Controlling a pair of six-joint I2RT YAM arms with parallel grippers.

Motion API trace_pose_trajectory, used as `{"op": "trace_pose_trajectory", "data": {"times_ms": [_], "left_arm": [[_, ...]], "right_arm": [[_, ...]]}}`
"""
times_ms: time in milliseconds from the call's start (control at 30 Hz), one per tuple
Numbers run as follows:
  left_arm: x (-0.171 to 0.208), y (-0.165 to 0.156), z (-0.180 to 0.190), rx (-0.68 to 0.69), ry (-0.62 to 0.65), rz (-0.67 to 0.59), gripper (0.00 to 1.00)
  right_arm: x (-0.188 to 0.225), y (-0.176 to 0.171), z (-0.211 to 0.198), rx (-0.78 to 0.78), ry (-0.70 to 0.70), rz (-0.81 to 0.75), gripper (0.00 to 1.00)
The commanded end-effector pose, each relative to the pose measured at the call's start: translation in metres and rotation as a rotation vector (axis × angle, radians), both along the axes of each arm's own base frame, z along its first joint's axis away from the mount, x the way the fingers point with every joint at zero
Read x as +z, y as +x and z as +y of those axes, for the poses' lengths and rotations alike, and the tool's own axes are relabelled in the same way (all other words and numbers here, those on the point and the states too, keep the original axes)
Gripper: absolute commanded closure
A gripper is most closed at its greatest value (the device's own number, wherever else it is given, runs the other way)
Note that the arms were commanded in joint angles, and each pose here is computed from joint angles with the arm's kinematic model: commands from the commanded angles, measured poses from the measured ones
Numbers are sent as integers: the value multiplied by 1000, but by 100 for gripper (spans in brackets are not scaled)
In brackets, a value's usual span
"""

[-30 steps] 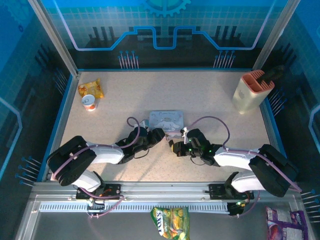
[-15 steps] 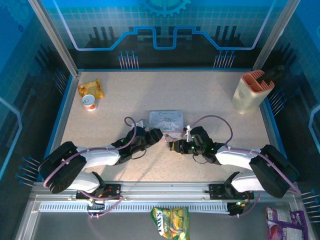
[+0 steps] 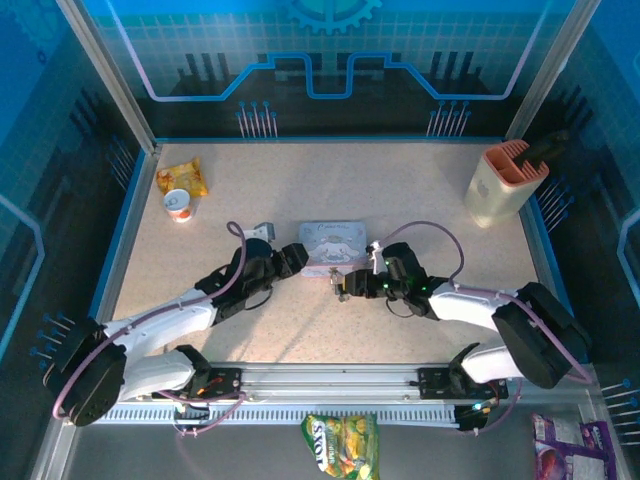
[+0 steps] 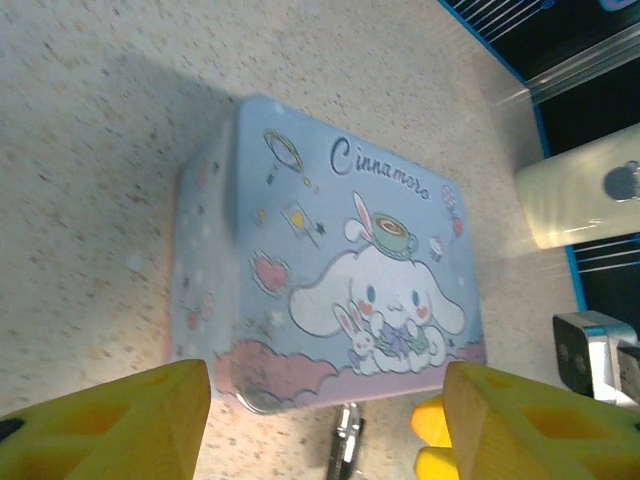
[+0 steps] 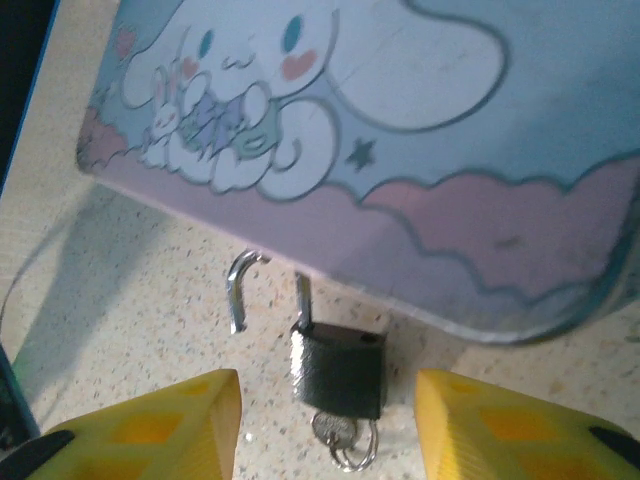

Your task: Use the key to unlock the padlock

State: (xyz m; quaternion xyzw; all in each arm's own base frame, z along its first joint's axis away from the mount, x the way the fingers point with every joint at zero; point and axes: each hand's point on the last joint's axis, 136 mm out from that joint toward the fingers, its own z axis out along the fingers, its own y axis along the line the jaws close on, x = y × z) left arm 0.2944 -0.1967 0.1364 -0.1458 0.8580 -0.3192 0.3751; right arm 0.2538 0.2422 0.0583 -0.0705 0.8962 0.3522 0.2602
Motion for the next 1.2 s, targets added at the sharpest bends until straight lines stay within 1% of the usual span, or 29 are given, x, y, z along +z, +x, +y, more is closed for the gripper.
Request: {"op": "trace_pose_trajectory", "data": {"times_ms": [0,133,267,367,500,800,933,1167], "left_arm": [[-11,-6,13,-42,105,49,34],[-17,-5,17,-44,95,74,33],[-18,-3,17,-47,89,77,33],[-19,-1,18,-48,92,81,33],[-21,1,17,-48,94,86,33],[-25,3,22,-18,82,81,33],[-27,6,20,-20,81,87,33],[-27,12,12,-37,77,90,33]], "right_arm": [[9,17,7,39,4,-56,49],[11,30,12,74,-3,-77,48],[10,51,2,62,-46,-120,48],[15,60,0,62,-15,-102,48],[18,53,2,61,23,-111,51],[12,32,3,37,141,-108,53],[1,30,6,30,143,-84,53],[-15,29,14,8,104,-44,53]]}}
